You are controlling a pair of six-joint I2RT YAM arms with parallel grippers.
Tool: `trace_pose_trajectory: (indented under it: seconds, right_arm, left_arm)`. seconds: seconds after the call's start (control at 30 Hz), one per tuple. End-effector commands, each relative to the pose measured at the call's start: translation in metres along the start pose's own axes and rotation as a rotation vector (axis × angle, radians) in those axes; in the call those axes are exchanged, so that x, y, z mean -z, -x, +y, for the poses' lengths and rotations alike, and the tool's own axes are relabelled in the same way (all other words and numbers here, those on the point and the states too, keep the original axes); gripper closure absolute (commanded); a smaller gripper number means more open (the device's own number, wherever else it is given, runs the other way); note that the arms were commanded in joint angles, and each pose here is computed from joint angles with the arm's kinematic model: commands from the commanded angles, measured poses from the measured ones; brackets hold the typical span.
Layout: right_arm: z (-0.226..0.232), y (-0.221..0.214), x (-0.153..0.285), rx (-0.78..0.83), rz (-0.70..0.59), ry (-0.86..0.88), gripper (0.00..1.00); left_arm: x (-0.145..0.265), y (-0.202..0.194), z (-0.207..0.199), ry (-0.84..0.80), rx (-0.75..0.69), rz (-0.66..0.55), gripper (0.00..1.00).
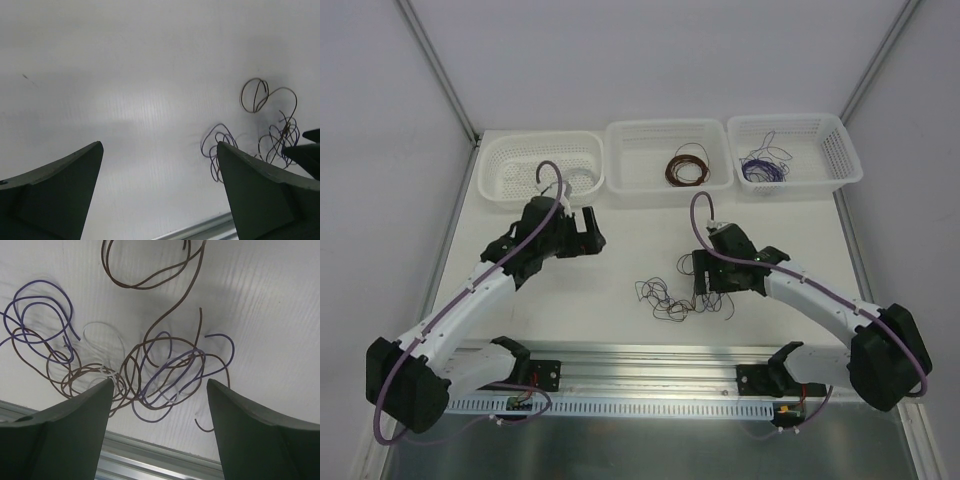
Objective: Untangle the cables
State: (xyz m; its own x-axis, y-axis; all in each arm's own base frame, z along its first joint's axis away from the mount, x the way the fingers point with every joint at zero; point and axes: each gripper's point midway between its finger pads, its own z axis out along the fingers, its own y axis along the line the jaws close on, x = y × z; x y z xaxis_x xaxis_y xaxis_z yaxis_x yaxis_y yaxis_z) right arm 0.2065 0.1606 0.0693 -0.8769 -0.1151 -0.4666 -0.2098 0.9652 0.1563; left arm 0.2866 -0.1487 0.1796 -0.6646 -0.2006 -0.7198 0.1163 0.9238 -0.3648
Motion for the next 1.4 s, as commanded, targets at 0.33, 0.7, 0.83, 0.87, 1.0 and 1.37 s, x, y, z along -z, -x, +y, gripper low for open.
trace_pose_trajectory:
  seconds: [0.33,0.7,0.83,0.87,1.0,1.37]
  right_arm:
    - [0.097,-0.006,-0.013,0.014,0.072,0.281,0.29]
    - [0.060,0.027,0.026,0.086,-0.070,0.059,0.31]
    - [0.039,0.055,0.034,0.028,-0.151,-0.035,0.32]
    - [0.037,0.060,0.034,0.013,-0.154,-0.040,0.32]
    - [0.028,0.075,0.019,-0.061,-0.153,-0.069,0.39]
    - [0.020,0.083,-0.044,-0.186,-0.112,-0.140,0.50]
  left_arm:
    - [-0.009,-0.112,-0.058,-0.060,0.065,0.241,0.05]
    - [-0.016,-0.126,-0.068,-0.045,0.065,0.256,0.12]
    - [-0.020,-0.127,-0.073,-0.042,0.062,0.261,0.15]
    - [-0.020,-0.125,-0.076,-0.048,0.063,0.258,0.16]
    - [-0.027,-0.129,-0.082,-0.046,0.048,0.276,0.21]
    - [-0.040,-0.146,-0.096,-0.046,0.020,0.323,0.31]
